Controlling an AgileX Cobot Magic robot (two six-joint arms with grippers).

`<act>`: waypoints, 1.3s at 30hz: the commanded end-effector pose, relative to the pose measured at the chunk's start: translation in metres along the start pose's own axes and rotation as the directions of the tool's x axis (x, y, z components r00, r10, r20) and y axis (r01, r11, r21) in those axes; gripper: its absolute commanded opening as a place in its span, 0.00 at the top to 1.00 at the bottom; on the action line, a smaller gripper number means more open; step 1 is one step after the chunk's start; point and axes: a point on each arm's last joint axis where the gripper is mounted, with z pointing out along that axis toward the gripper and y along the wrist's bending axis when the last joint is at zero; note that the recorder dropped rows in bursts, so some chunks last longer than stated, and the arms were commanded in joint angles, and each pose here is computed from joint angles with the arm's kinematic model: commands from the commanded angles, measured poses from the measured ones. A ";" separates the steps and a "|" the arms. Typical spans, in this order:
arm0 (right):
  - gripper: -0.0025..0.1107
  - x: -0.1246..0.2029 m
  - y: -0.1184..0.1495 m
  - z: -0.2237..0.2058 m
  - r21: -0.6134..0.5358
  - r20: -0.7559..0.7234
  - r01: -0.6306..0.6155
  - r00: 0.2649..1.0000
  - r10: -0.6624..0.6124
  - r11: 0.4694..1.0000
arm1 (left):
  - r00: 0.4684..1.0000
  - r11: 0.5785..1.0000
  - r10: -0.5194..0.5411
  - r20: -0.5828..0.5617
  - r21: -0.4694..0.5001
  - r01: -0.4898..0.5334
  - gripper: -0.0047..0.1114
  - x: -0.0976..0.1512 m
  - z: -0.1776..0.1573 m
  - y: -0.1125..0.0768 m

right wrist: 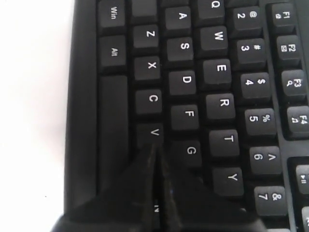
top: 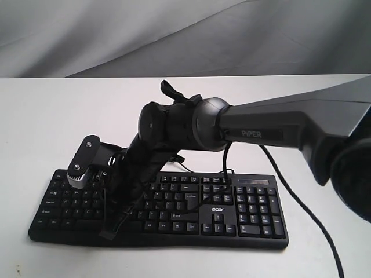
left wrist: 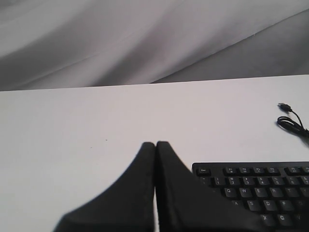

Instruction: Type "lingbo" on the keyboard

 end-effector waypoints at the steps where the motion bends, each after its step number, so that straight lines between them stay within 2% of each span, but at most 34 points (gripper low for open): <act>1: 0.98 -0.008 0.001 -0.025 0.048 -0.007 0.055 0.998 -0.055 0.997 | 1.000 1.000 -0.006 0.006 0.001 0.006 0.96 0.001 0.000 0.000; 5: 0.98 -0.001 -0.012 -0.049 0.078 -0.050 0.011 0.999 -0.007 0.997 | 1.000 1.000 -0.006 0.006 0.001 0.006 0.96 0.001 0.000 0.000; 11: 0.98 0.029 -0.025 -0.051 0.120 -0.045 -0.064 0.997 0.070 0.991 | 1.000 1.000 -0.006 0.006 0.001 0.006 0.96 0.001 0.000 0.000; 39: 0.98 0.034 -0.027 -0.041 0.106 -0.041 -0.074 0.996 0.079 0.992 | 1.000 1.000 -0.006 0.006 0.001 0.006 0.96 0.001 0.000 0.000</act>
